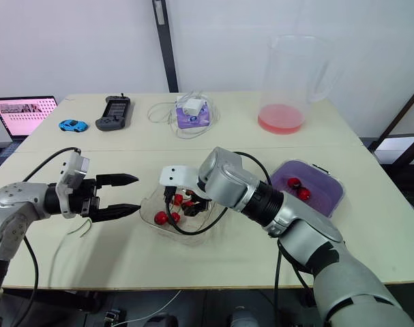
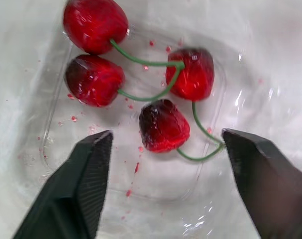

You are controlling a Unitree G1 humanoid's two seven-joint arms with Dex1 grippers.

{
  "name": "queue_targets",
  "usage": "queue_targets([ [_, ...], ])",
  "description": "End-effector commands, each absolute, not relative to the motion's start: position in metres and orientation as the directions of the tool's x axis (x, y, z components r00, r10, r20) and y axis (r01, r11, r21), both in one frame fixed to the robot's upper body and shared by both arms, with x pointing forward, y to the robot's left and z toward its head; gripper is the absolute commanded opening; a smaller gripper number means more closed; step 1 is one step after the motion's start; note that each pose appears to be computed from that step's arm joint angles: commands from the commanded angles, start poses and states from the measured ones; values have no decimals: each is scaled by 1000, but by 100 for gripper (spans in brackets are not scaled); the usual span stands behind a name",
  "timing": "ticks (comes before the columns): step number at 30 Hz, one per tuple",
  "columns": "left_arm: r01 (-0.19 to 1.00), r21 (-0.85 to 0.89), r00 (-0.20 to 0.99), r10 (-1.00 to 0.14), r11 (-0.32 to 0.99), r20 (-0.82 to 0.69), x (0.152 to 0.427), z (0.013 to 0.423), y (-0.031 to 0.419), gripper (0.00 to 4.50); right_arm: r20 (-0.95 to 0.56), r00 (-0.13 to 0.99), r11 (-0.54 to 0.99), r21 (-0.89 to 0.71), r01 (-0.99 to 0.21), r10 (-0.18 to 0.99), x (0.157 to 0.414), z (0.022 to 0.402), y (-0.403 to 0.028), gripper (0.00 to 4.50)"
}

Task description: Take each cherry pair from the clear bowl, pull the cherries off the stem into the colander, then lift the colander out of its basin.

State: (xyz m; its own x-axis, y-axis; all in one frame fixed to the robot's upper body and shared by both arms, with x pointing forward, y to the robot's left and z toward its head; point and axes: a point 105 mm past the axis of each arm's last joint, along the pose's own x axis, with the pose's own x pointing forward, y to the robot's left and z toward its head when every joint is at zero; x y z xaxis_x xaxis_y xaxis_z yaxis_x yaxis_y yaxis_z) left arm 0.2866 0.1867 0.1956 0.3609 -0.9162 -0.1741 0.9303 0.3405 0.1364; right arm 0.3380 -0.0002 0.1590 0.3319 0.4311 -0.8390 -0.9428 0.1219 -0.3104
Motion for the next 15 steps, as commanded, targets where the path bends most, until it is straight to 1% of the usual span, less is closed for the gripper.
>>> queue_targets([
  [1, 931, 166, 351, -922, 325, -164, 286, 201, 186, 450, -821, 346, 155, -309, -938, 454, 337, 167, 5, 368],
  [15, 931, 168, 350, -921, 323, -169, 287, 201, 187, 450, -836, 324, 226, -246, -943, 443, 342, 146, 7, 368],
])
